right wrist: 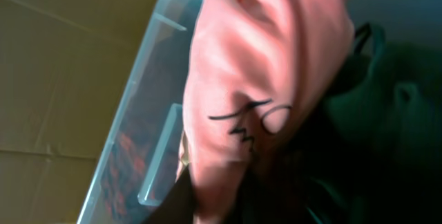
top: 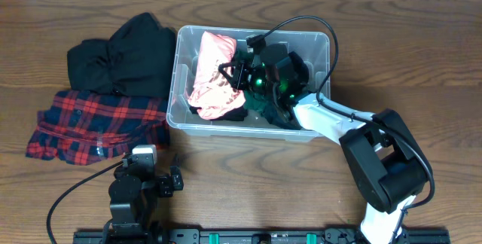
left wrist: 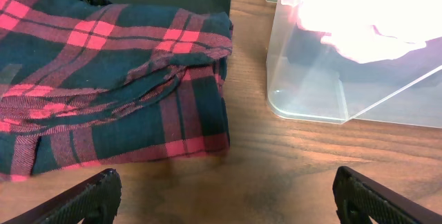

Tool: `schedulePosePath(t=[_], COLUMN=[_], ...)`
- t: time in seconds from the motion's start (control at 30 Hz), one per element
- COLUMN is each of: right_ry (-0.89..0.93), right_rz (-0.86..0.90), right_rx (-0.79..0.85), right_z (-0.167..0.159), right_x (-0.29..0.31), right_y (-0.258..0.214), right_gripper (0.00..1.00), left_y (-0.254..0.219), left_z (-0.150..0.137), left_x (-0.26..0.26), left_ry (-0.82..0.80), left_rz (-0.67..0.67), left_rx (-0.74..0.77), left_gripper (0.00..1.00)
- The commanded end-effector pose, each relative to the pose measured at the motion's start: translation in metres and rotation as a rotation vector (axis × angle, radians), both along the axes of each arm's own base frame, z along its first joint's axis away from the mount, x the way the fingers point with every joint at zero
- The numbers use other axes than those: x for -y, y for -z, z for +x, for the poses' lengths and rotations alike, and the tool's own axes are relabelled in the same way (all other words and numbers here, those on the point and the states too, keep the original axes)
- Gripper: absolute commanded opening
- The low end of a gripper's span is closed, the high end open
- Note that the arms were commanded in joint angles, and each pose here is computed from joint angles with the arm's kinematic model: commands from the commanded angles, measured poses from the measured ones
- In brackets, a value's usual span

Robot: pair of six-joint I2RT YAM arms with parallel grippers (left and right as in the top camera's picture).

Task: Pack container
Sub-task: 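Carry the pink shirt into the bin's left side and release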

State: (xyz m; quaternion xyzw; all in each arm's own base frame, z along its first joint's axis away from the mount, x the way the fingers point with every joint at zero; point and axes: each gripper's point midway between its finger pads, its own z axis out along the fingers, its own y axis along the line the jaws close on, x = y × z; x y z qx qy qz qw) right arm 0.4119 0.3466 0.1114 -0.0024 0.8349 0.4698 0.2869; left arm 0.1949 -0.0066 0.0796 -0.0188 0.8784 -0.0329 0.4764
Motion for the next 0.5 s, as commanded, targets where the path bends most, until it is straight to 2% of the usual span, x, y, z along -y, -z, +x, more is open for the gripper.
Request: schedulePosePath(t=[0.0,0.2,0.3,0.33,0.47], right_ry=[-0.017,0.057,0.083,0.089,0.106], right_rz=[-0.011,-0.043,-0.091,-0.117,-0.258], right_rx=[0.004,0.026,0.085,0.106,0.176], right_z=[0.003,0.022,0.022,0.018,-0.013], right_x=[0.002,0.053,0.088,0.1,0.145], right_y=[0.005,-0.026,-0.062,-0.076,-0.123], right_gripper=[0.54,0.6,0.81,0.99,0.99], left_y=[0.003,0.003,0.003,0.003,0.003], left_z=[0.0,0.0,0.0,0.0,0.0], left_x=[0.001,0.001,0.001,0.001,0.001], left_ry=[0.011,0.011,0.011,0.011,0.011], left_rz=[0.007,0.007,0.007,0.007,0.007], left_rx=[-0.003,-0.002,-0.002,-0.002,-0.002], left_gripper=[0.98,0.98,0.98,0.98,0.98])
